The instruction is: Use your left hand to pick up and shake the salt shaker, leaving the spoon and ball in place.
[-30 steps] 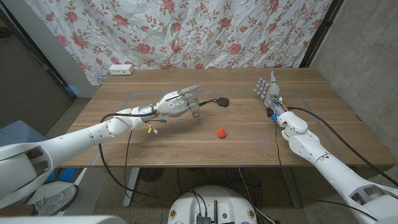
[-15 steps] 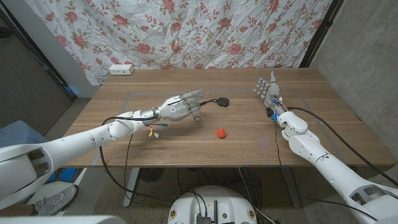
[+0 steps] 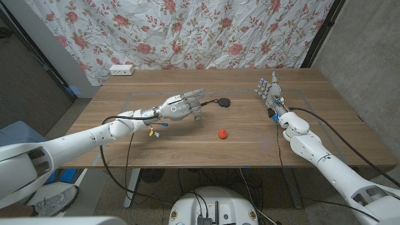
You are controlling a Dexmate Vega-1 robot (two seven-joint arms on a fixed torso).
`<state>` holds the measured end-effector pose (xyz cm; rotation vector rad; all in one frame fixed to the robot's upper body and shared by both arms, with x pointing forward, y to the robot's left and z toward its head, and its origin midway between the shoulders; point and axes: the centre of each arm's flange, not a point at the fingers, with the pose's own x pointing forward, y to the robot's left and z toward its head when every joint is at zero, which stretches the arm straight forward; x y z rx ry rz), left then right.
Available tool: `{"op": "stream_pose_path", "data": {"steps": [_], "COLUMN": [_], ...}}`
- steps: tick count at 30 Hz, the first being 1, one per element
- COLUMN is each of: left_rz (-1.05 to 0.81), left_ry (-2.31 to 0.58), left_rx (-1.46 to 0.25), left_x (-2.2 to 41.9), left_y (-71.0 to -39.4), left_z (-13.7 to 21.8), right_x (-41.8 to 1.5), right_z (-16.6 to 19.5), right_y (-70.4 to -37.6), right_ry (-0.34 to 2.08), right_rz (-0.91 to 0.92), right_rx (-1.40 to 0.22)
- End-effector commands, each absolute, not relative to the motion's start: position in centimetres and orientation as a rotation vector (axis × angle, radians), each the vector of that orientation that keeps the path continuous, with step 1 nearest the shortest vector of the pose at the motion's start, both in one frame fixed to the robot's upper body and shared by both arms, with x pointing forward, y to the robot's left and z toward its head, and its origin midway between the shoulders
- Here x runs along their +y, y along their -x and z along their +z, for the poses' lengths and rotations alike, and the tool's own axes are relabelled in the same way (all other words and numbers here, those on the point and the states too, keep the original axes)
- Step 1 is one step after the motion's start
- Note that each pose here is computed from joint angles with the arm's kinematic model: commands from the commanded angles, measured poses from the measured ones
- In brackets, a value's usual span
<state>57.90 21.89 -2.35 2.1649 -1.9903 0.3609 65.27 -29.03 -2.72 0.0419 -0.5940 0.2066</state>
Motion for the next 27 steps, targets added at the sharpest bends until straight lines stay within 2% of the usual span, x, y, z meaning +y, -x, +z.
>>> {"op": "stream_pose_path", "data": {"steps": [1,16,27], "left_rz": [0.449,0.558,0.542], "left_ry": [-2.186,-2.238,-2.251], "left_rx": [-1.992,-1.957,-1.966], "left_x": [22.4,24.1,23.9], "left_y": [-58.2,-58.9,-59.2], "left_z": [0.5,4.1,4.1], "right_x": [-29.0,-29.0,-29.0], "right_z": [-2.7,-2.7,-2.7], "right_y": [-65.3,-65.3,-65.3], "right_ry": [-0.042,-0.042,-0.042], "right_rz": [0.207,0.207,0.207], "right_rx": [-0.594,-0.594,-0.594]}}
